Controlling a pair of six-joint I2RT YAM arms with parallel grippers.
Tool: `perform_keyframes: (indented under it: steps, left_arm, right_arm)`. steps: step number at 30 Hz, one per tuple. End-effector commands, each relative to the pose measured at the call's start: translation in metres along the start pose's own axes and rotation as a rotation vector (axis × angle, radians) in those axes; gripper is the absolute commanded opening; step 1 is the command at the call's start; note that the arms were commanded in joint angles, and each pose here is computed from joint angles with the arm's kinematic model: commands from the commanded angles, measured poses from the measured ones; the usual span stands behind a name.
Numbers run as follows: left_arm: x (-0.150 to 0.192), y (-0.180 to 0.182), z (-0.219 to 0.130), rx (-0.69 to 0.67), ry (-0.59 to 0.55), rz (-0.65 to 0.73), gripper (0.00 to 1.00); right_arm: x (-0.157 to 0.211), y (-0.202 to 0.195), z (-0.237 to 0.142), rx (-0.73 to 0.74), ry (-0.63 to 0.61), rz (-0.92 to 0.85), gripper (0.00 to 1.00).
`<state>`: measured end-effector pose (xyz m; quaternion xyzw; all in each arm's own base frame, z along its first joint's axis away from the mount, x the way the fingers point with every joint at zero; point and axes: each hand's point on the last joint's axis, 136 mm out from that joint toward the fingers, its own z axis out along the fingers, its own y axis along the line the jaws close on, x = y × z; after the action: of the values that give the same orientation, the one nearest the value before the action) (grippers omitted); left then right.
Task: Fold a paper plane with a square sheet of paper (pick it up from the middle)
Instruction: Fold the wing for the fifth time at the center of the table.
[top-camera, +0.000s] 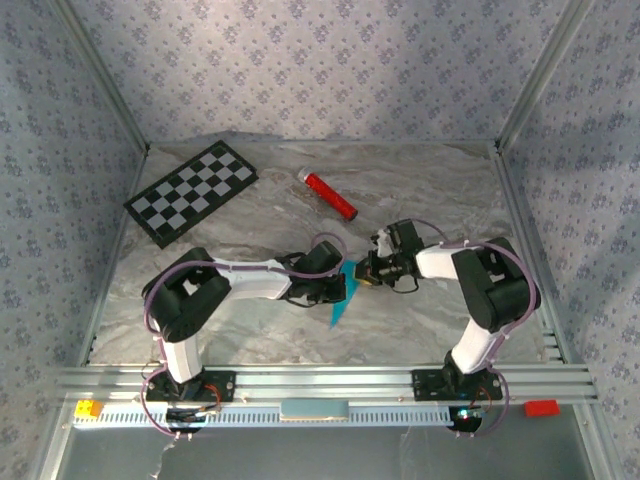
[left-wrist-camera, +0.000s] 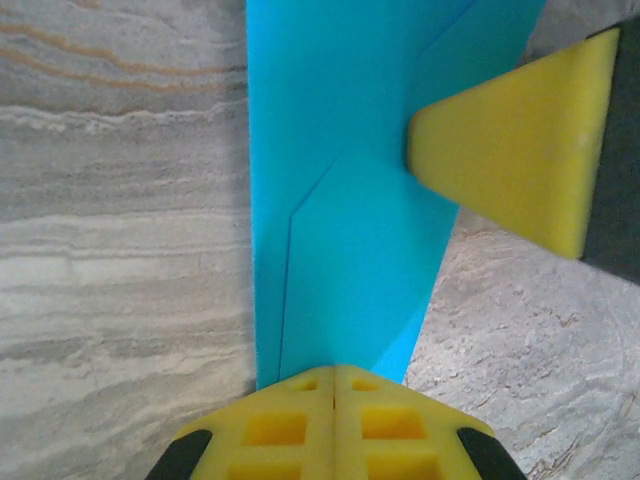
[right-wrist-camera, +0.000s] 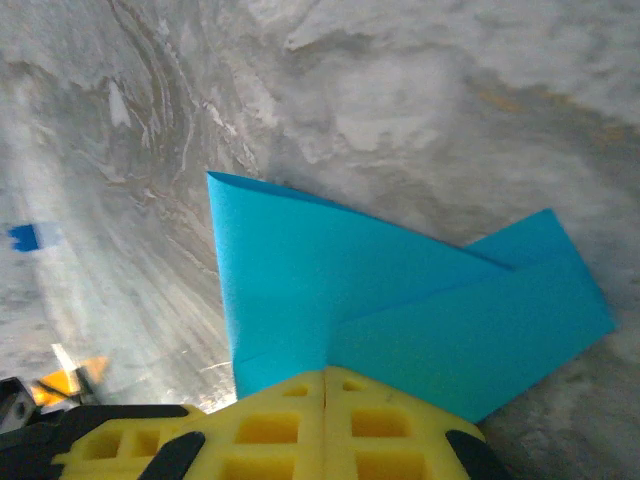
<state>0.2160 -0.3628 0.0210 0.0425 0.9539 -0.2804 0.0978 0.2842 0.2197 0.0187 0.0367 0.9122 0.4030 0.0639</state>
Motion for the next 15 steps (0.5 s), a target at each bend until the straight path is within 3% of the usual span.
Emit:
perform_keyframes:
  steps: [1, 8, 15]
  left_arm:
    - [0.029, 0.039, 0.008, -0.134, 0.095, -0.029, 0.00]
    - [0.033, 0.039, 0.010, -0.129, 0.097, -0.038, 0.00]
    - [0.031, 0.030, 0.010, -0.101, 0.079, -0.053, 0.00]
  right_arm:
    - [-0.017, -0.020, -0.005, 0.032, -0.056, 0.055, 0.00]
    - [-0.054, -0.026, -0.020, 0.026, -0.125, 0.094, 0.01]
    - [-0.068, -0.014, -0.039, -0.023, -0.172, 0.081, 0.03]
